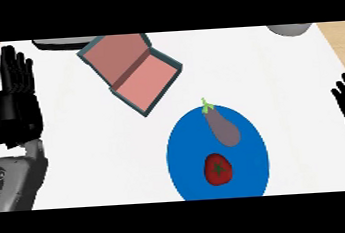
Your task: Pick the tomato from the plate and place it in the cardboard box
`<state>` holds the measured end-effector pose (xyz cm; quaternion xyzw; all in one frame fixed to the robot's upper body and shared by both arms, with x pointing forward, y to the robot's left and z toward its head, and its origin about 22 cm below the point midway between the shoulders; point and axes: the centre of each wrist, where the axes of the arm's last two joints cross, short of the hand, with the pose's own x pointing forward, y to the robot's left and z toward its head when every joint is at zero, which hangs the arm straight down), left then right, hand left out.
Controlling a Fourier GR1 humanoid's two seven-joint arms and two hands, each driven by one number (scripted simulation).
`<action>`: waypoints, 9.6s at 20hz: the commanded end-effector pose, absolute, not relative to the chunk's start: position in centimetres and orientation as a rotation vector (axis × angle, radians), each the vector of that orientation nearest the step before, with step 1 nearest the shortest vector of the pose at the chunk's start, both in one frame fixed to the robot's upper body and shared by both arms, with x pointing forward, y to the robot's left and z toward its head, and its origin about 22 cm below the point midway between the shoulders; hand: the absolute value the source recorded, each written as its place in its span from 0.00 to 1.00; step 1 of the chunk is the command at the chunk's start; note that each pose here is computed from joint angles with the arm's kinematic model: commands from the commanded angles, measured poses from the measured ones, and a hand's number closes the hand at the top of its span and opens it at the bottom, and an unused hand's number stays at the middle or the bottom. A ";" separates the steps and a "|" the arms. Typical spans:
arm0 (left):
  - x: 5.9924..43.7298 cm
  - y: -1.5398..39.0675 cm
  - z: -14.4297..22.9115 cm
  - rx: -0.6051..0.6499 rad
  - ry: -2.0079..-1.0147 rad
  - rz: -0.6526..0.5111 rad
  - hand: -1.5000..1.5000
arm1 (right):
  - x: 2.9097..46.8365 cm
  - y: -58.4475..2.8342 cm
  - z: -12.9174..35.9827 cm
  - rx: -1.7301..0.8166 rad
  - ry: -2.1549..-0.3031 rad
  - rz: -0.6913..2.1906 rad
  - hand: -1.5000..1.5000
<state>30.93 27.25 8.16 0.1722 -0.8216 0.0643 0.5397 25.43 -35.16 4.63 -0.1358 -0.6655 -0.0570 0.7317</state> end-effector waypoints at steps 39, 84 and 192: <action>26.8 34.8 1.1 0.667 -1.358 -0.206 0.50 | 27.7 -20.7 9.1 -0.123 -1.351 1.668 0.00; 26.4 35.7 1.7 0.631 -1.354 -0.196 0.50 | 24.2 -13.8 2.3 -0.287 -1.361 1.724 1.00; 27.8 36.1 2.1 0.625 -1.381 -0.214 0.50 | 47.1 -28.0 15.4 -0.349 -1.798 0.323 0.00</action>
